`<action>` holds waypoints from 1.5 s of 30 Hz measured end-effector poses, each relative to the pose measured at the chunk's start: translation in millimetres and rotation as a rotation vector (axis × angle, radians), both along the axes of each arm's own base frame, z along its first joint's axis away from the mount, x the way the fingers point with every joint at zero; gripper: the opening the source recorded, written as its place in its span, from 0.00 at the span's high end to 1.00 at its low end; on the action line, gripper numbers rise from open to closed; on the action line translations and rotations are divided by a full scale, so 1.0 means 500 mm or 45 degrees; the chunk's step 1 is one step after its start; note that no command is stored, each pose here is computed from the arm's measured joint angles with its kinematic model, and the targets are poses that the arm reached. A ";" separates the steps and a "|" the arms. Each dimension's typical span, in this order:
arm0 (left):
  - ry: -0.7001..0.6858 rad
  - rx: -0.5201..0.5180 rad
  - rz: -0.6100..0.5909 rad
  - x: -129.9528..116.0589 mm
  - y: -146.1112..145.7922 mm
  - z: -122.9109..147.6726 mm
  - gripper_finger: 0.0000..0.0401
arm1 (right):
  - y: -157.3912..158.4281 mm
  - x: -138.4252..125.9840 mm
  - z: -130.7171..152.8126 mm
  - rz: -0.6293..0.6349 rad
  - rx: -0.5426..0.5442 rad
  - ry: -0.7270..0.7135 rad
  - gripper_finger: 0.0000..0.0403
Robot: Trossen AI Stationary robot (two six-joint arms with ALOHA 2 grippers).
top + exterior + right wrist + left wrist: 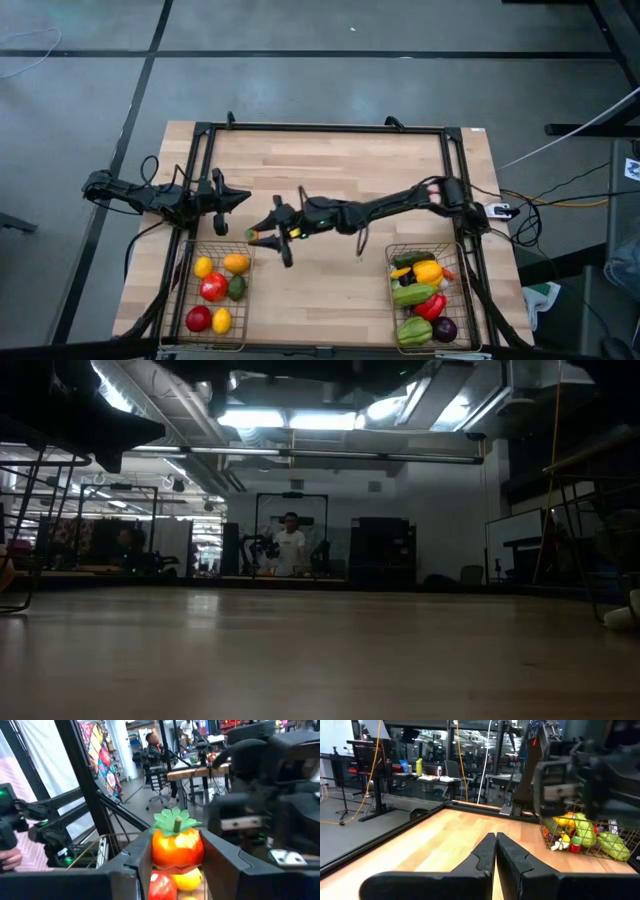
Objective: Sort produce into baskets
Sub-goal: Put the red persimmon into the left wire basket
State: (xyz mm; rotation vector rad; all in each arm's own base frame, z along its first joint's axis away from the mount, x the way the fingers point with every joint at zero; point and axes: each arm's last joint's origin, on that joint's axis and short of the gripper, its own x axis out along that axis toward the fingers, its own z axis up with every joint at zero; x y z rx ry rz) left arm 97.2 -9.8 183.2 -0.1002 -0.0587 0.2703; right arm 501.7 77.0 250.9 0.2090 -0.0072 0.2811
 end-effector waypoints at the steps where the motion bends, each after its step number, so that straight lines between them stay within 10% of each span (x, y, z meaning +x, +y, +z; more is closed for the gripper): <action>1: 0.002 0.002 0.000 0.000 0.000 0.000 0.97 | 0.003 0.011 -0.003 0.003 0.002 -0.009 0.65; 18: 0.047 0.018 0.000 0.000 0.000 -0.007 0.97 | 0.049 0.085 -0.131 0.028 0.001 0.144 0.65; 38: 0.213 0.058 0.000 0.000 0.000 -0.031 0.97 | 0.046 0.085 -0.137 -0.031 -0.008 0.199 0.62; 45: 0.213 0.058 0.000 0.000 0.000 -0.031 0.97 | 0.035 0.086 -0.141 -0.276 0.040 0.233 0.50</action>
